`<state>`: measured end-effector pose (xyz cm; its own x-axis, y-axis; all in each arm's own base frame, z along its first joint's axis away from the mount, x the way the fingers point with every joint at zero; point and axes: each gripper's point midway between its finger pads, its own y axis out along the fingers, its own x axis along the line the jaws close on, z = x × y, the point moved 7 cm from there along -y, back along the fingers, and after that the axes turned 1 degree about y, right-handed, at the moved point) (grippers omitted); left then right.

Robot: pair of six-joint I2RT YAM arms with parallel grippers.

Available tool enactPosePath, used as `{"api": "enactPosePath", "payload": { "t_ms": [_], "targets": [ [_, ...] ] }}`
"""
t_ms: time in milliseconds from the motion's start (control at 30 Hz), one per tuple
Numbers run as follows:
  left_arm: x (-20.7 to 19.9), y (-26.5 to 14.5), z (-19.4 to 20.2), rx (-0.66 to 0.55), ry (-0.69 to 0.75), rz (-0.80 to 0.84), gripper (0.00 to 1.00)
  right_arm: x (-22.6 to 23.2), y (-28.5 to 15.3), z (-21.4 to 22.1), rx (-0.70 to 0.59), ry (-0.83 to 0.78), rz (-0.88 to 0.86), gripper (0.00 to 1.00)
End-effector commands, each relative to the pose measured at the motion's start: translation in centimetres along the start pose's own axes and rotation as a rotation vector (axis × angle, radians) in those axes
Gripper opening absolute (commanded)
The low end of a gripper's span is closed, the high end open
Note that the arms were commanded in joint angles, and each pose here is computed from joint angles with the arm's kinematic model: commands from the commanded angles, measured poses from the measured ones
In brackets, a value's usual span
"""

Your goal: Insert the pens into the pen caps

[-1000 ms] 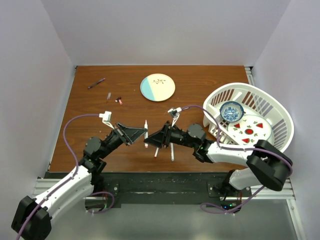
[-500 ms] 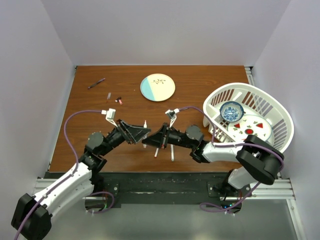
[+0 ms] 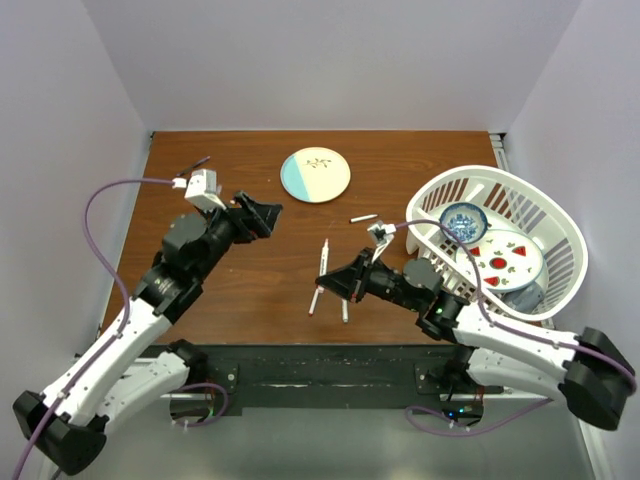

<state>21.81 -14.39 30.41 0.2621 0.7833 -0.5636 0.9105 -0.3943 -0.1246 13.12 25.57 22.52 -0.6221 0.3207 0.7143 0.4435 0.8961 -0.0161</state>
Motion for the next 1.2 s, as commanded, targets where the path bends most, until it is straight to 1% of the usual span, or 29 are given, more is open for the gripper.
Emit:
{"api": "enactPosePath", "payload": {
  "t_ms": [0,33,67,100,133,167,233,300,333,400,433,467,500,533,567,600,633,667,733,833,1067,1167],
  "targets": [
    [5.0,2.1,-0.6,0.071,0.144,-0.384,0.85,-1.6,-2.0,0.2,0.004,-0.073,0.144,0.00],
    [6.3,3.2,0.2,0.140,0.149,-0.444,0.84,-1.7,-2.3,0.4,0.014,-0.075,0.158,0.00],
    [6.4,3.8,-0.6,0.150,0.133,-0.442,0.80,-1.5,-2.6,0.2,0.006,-0.084,0.154,0.00],
    [7.8,4.3,-1.2,0.146,0.112,-0.490,0.77,-1.6,-2.8,0.3,0.007,-0.085,0.159,0.00],
    [8.8,5.3,-0.7,0.171,0.084,-0.534,0.74,-1.7,-3.0,0.3,0.006,-0.086,0.170,0.00],
    [9.3,5.7,-1.3,0.133,0.069,-0.591,0.66,-1.7,-3.2,0.3,0.001,-0.090,0.174,0.00],
    [10.3,7.1,-1.0,0.104,0.019,-0.665,0.60,-1.7,-3.7,0.1,-0.009,-0.100,0.181,0.00],
    [10.7,8.3,-1.6,0.077,0.017,-0.691,0.60,-1.5,-4.1,-0.3,-0.029,-0.114,0.185,0.00],
    [11.6,9.5,-0.7,0.107,0.005,-0.731,0.60,-1.6,-4.2,-0.3,-0.029,-0.116,0.191,0.00],
    [11.7,11.1,-1.1,0.119,-0.041,-0.742,0.60,-1.5,-4.4,-0.4,-0.039,-0.121,0.192,0.00],
    [12.9,12.3,0.6,0.190,-0.044,-0.790,0.60,-1.4,-4.5,-0.5,-0.044,-0.123,0.191,0.00],
    [12.7,13.4,0.0,0.191,-0.063,-0.792,0.58,-1.5,-4.6,-0.5,-0.045,-0.123,0.195,0.00],
    [12.9,14.2,0.2,0.215,-0.069,-0.808,0.57,-1.4,-4.6,-0.6,-0.048,-0.128,0.194,0.00],
    [14.4,15.1,2.2,0.299,-0.059,-0.872,0.56,-1.3,-4.7,-0.6,-0.048,-0.130,0.194,0.00],
    [14.1,16.3,1.1,0.280,-0.056,-0.883,0.56,-1.3,-4.7,-0.6,-0.048,-0.133,0.194,0.00],
    [14.5,16.9,1.3,0.298,-0.050,-0.910,0.55,-1.4,-4.7,-0.6,-0.046,-0.136,0.195,0.00],
    [15.8,17.5,2.7,0.354,-0.034,-0.960,0.54,-1.4,-4.8,-0.6,-0.043,-0.137,0.198,0.00],
    [15.8,18.4,2.1,0.334,-0.029,-0.965,0.53,-1.6,-4.8,-0.7,-0.048,-0.145,0.211,0.00],
    [16.9,19.5,2.7,0.353,-0.025,-0.983,0.52,-1.7,-4.8,-0.7,-0.046,-0.151,0.223,0.00],
    [18.3,20.3,3.5,0.372,-0.031,-1.002,0.51,-1.8,-4.8,-0.8,-0.050,-0.160,0.234,0.00],
    [21.7,20.6,3.9,0.373,-0.047,-1.069,0.50,-1.9,-4.6,-1.0,-0.049,-0.172,0.249,0.00],
    [22.2,20.9,4.3,0.386,-0.060,-1.043,0.48,-1.9,-4.4,-1.1,-0.049,-0.174,0.249,0.00]
  ]
}}
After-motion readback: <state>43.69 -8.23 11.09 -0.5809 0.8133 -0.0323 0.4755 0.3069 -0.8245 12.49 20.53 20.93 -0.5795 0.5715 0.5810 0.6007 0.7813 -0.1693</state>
